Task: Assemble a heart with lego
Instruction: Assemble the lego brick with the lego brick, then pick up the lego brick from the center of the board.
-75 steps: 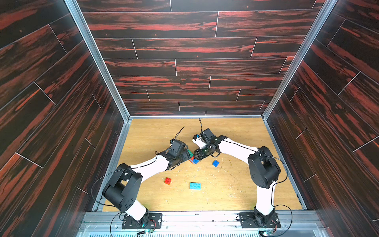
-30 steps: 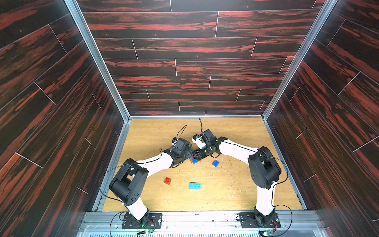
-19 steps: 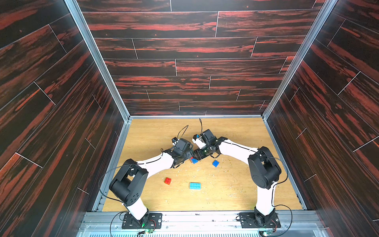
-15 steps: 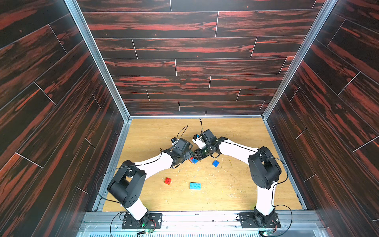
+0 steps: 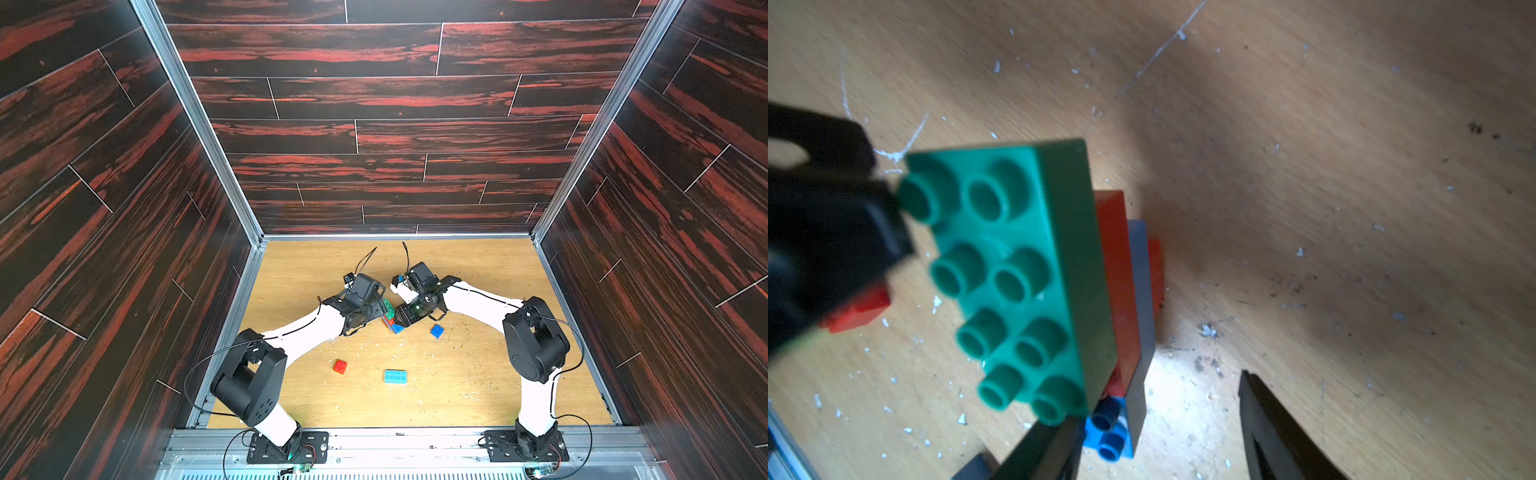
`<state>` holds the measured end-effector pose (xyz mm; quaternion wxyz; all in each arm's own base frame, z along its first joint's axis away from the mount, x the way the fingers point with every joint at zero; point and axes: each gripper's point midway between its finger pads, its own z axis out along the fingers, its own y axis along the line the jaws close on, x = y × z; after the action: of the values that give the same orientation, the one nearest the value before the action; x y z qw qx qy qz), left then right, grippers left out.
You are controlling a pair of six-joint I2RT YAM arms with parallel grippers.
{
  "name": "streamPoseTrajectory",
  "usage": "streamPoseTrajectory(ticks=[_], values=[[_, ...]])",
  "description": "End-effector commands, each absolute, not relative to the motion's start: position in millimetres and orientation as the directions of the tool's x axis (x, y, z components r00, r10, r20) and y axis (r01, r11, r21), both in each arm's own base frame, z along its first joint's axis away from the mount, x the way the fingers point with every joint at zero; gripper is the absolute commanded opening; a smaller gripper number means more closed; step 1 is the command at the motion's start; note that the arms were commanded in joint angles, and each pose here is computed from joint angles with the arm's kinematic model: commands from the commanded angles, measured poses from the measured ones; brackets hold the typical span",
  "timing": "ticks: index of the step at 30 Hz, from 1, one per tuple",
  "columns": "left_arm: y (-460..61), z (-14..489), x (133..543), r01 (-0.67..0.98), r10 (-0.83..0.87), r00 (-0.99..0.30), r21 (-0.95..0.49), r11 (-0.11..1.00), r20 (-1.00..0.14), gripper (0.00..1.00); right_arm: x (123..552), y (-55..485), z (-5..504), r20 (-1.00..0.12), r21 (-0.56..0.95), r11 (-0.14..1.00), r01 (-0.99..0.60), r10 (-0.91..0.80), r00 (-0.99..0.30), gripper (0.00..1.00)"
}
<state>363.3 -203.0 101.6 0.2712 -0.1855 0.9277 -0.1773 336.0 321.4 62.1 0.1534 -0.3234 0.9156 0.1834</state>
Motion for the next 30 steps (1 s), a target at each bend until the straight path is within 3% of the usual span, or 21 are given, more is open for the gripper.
streamPoseTrajectory(ticks=[1,15,21,30], values=[[-198,109,362,-0.232,-0.433,-0.786,-0.44,0.868,-0.441,0.73,337,321,59,-0.37,0.219,0.729,-0.648,-0.553,-0.747,0.62],[-189,98,357,-0.239,-0.434,-0.797,-0.44,0.866,-0.42,0.72,344,329,64,-0.374,0.2,0.725,-0.659,-0.565,-0.735,0.63],[-181,110,349,-0.19,-0.402,-0.787,-0.436,0.88,-0.468,0.72,340,332,102,-0.444,0.193,0.718,-0.669,-0.544,-0.712,0.66],[-141,132,334,-0.131,-0.354,-0.735,-0.391,0.911,-0.579,0.75,239,307,99,-0.439,0.092,0.691,-0.717,-0.618,-0.652,0.68]])
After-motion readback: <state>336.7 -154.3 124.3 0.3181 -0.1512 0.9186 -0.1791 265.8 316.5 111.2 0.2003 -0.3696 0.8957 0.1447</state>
